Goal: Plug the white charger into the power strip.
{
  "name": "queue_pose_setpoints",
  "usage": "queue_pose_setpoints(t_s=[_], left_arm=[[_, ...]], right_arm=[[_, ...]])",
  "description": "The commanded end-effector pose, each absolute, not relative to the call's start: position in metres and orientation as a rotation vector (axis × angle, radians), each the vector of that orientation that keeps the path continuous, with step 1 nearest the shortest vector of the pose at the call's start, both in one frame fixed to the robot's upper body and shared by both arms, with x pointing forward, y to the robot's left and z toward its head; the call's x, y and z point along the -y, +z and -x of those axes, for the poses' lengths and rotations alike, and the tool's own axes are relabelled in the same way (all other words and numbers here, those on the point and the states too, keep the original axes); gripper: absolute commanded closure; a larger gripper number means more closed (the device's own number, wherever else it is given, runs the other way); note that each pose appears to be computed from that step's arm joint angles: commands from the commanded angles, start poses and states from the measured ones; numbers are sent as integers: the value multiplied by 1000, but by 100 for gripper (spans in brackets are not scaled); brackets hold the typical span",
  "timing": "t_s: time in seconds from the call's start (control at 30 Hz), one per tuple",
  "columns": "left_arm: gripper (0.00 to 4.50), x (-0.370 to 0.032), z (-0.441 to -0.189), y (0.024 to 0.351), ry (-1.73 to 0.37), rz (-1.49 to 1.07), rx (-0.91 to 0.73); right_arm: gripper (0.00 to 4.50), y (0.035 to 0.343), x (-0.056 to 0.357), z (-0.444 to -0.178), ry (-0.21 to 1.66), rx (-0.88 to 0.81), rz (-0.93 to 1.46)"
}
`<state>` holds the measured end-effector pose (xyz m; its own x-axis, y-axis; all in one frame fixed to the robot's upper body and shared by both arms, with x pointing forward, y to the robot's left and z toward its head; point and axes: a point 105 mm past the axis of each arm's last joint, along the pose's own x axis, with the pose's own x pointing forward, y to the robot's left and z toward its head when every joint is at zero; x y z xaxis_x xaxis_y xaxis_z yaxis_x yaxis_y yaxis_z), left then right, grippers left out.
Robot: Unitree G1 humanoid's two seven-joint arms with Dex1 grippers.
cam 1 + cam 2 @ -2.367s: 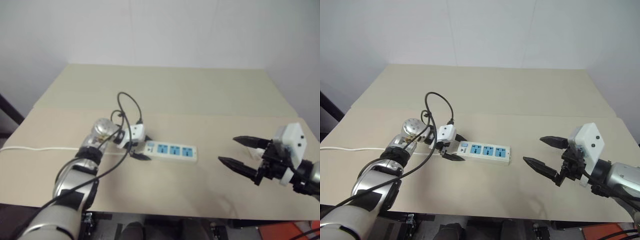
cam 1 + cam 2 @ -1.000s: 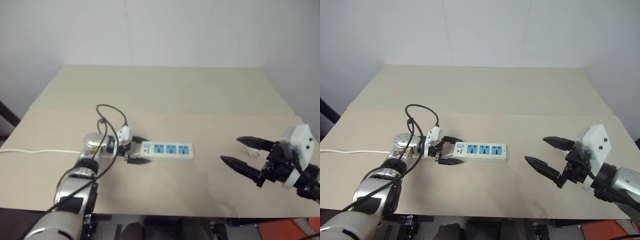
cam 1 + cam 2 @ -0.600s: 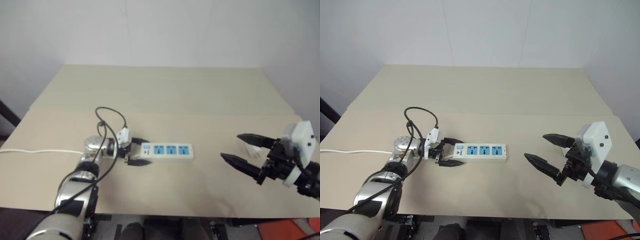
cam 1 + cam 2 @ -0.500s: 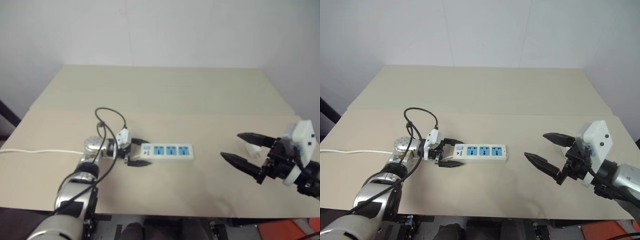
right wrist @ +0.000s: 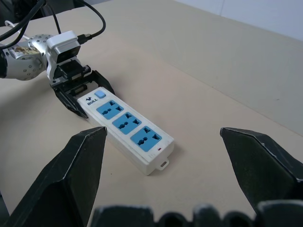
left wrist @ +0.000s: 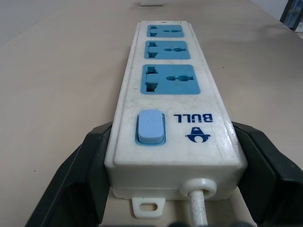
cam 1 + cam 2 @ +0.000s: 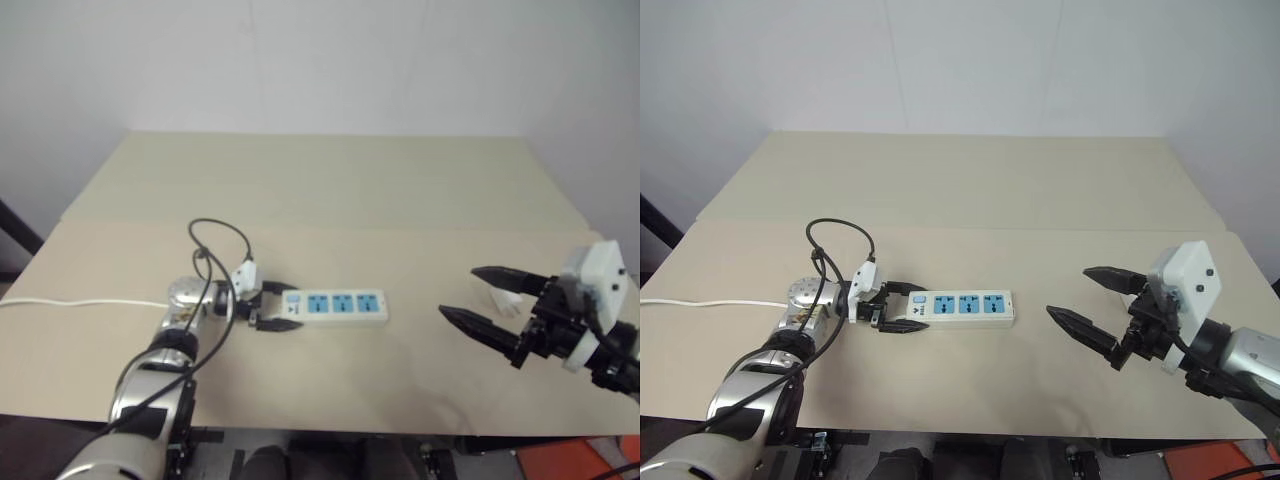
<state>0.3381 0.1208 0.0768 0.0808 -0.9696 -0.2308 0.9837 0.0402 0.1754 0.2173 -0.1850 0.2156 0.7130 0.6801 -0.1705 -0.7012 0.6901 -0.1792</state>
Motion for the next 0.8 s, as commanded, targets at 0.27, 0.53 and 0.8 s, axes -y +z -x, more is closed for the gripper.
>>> queue_pose_setpoints(t_s=[0.27, 0.53, 0.8], left_arm=[[123, -108, -334, 86, -1563, -370, -32], [123, -83, -332, 94, -1572, -373, -26], [123, -63, -337, 86, -1505, -391, -55]], right_arm=[[0, 226, 211, -233, 702, -126, 248], [0, 239, 254, -281, 461, -463, 153], [0, 227, 288, -329, 144, -890, 60]])
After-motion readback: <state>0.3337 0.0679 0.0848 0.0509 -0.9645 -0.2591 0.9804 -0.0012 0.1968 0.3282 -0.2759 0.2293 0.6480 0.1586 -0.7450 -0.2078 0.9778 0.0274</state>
